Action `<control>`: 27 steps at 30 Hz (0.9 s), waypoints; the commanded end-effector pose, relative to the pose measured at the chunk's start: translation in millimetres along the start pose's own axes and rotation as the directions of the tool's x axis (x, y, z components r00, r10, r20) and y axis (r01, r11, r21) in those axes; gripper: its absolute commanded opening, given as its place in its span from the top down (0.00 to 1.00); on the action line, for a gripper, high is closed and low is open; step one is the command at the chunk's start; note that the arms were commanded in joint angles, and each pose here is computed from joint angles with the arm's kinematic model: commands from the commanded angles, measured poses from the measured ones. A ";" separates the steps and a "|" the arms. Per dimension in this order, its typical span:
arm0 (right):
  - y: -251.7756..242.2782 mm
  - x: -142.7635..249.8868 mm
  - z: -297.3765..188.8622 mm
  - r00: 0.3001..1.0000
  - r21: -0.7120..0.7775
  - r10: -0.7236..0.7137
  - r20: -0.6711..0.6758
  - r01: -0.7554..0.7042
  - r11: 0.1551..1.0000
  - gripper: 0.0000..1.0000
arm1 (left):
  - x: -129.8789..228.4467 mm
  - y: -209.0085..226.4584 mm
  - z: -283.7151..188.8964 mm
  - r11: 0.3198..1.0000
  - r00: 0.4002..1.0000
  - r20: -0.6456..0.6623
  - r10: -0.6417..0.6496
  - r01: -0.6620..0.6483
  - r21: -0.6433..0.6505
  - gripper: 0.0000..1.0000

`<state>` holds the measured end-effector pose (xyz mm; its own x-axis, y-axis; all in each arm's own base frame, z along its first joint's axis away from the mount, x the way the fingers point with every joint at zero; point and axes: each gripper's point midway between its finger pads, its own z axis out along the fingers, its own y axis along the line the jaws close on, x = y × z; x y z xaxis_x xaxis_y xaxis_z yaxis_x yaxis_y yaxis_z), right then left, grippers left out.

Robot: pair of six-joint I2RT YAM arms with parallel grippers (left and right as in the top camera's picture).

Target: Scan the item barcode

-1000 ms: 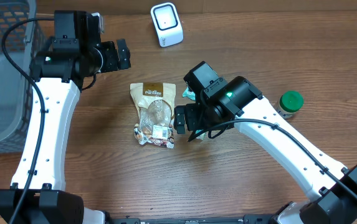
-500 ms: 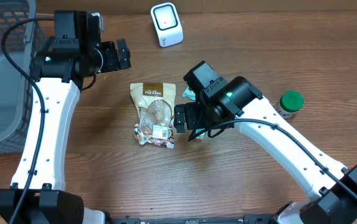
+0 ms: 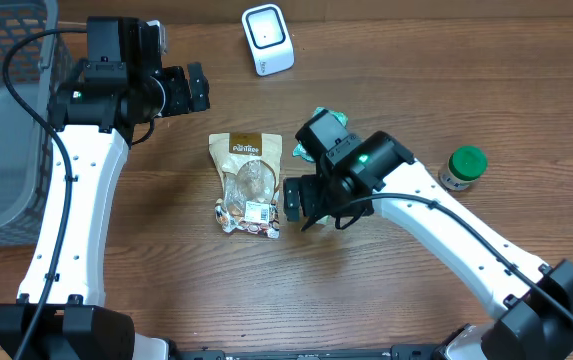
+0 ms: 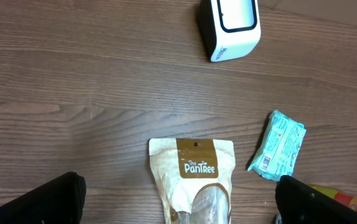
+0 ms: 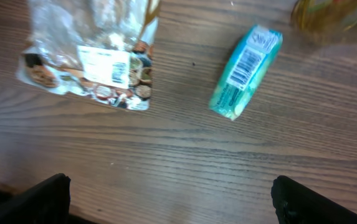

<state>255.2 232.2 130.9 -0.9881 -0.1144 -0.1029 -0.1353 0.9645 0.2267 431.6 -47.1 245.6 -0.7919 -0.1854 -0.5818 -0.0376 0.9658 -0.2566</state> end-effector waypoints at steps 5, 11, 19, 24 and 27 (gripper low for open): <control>-8.0 3.0 18.5 1.000 0.014 0.012 0.008 -0.012 1.000 0.00 | -4.2 -2.3 -2.5 1.000 1.000 0.013 0.028 -0.028 0.000 0.00; -8.3 1.6 25.3 1.000 0.007 0.010 0.019 -0.010 1.000 0.00 | -4.2 -2.3 -2.5 1.000 1.000 0.013 0.029 -0.029 0.000 0.00; -4.1 -5.1 25.2 0.999 -0.010 0.006 0.047 -0.005 1.000 0.00 | -4.2 -2.3 -2.5 1.000 1.000 0.013 0.028 -0.028 0.000 0.00; -1.5 -9.4 24.9 0.998 -0.020 0.003 0.064 -0.002 1.000 0.00 | -4.2 -2.3 -2.5 1.000 1.000 0.013 0.028 -0.028 0.000 0.00; -0.6 -10.8 24.9 0.998 -0.024 0.003 0.070 -0.001 1.000 0.00 | -4.2 -2.3 -2.5 1.000 1.000 0.013 0.029 -0.029 0.000 0.01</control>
<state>266.9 239.8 108.4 -0.9820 -0.0996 -0.1608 -0.1388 0.9570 0.2549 431.6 -47.1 245.6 -0.7919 -0.1854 -0.5818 -0.0376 0.9658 -0.2566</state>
